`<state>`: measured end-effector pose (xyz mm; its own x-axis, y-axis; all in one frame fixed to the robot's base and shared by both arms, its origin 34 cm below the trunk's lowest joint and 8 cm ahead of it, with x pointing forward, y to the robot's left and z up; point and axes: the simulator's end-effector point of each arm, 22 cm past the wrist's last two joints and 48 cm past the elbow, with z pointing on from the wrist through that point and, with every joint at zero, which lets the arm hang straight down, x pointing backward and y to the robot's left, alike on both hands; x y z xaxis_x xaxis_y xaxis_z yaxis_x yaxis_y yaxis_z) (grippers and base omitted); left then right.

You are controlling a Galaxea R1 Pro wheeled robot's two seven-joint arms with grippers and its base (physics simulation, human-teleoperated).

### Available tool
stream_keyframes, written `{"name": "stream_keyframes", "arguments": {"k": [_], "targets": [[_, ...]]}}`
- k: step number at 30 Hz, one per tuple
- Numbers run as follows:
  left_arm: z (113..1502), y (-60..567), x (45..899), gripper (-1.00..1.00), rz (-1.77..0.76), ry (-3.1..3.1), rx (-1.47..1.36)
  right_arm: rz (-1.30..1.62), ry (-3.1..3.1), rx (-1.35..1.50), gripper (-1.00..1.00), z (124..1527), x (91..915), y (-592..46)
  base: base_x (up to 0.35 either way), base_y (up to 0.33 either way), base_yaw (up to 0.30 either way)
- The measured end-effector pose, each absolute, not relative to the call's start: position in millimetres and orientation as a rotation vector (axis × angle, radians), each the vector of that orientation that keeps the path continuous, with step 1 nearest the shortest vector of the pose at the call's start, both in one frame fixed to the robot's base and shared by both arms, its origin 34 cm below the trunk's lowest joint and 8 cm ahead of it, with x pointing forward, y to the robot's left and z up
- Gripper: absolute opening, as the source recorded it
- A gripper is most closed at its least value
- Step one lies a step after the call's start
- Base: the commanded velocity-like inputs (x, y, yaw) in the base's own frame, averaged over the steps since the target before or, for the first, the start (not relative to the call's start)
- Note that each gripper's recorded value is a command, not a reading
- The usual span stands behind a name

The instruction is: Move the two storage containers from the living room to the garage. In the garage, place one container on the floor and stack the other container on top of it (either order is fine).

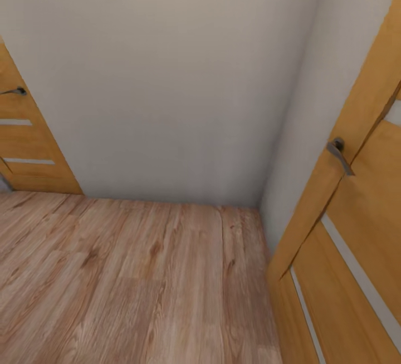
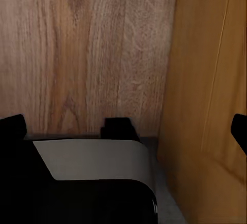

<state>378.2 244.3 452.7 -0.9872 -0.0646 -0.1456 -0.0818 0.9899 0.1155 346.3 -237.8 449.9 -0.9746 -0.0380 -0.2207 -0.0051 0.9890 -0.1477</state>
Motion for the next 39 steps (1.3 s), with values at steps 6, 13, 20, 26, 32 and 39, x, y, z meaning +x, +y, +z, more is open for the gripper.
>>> {"name": "stream_keyframes", "arguments": {"k": [6,13,20,26,32,39], "targets": [[452.7,244.2,378.3,1.00,0.182,2.992,-0.111,-0.215,2.908,-0.031,1.00,449.9,346.3,-237.8,0.322,0.000,0.036],[452.6,244.2,378.0,1.00,0.182,2.993,-0.110,-0.215,2.908,-0.031,1.00,449.9,346.3,-237.8,0.322,0.000,0.003],[452.6,244.8,378.1,1.00,0.183,2.992,-0.111,-0.215,2.908,-0.032,1.00,449.9,346.2,-237.7,0.322,0.000,0.060],[452.6,244.7,378.2,1.00,0.183,2.992,-0.111,-0.215,2.908,-0.031,1.00,449.9,346.4,-237.8,0.322,0.000,0.247],[452.6,245.3,377.8,1.00,0.184,2.992,-0.111,-0.215,2.907,-0.031,1.00,449.9,346.6,-237.9,0.322,0.000,0.269],[452.6,245.5,377.9,1.00,0.184,2.992,-0.111,-0.215,2.908,-0.033,1.00,449.9,346.5,-237.9,0.322,0.000,0.270]]}}
